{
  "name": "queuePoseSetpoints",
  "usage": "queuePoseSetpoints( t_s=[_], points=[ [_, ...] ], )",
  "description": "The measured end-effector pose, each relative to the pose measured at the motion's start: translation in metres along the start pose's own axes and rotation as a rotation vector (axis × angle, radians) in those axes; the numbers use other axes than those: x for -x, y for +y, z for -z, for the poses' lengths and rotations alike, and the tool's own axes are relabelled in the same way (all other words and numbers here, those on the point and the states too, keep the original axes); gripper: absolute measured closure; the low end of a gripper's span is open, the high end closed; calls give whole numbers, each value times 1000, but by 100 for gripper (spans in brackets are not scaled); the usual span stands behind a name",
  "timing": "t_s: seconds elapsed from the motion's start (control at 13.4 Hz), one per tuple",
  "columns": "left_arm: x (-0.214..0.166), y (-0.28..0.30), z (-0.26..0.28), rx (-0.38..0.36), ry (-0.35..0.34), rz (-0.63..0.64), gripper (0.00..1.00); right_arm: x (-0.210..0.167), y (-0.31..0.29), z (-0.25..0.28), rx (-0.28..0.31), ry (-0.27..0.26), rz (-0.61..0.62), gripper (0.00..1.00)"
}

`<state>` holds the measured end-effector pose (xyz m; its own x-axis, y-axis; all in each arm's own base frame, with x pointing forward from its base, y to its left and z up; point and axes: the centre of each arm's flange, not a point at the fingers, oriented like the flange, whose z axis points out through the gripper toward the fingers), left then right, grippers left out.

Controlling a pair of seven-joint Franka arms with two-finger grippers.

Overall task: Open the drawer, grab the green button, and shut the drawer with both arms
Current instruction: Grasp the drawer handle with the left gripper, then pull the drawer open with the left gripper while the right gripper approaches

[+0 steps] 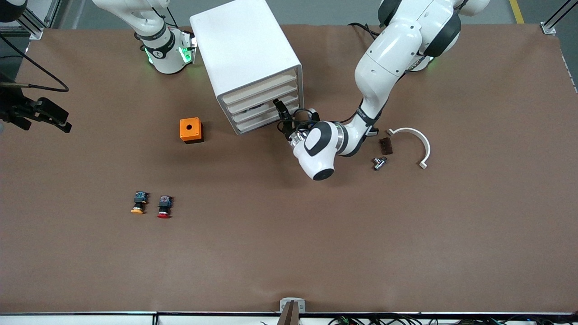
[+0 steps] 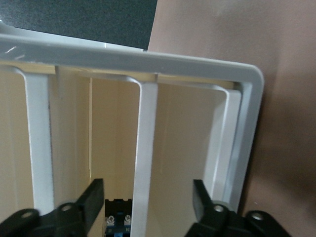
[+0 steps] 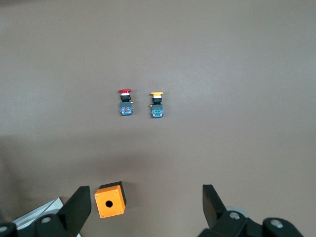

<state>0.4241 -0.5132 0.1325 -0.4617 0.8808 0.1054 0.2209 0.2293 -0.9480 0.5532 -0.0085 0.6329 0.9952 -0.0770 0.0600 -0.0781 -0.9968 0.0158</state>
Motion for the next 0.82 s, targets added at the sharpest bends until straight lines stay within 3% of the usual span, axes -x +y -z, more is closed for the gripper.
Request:
queuePoseSetpoints(
  t_s=[0.07,0.15,0.52,0.82],
  points=[
    [2,-2,-2,-4,-2,-1,35,0,0,0,0,0,0,0],
    [3,-3,-2,-10,-7,-1,35,0,0,0,0,0,0,0],
    [4,-4,0,-13,-16,-12,86,0,0,0,0,0,1,0],
    [4,-4,1,-12,-18,-17,86,-1,-8,-3,-2,1,-5,0]
  ],
)
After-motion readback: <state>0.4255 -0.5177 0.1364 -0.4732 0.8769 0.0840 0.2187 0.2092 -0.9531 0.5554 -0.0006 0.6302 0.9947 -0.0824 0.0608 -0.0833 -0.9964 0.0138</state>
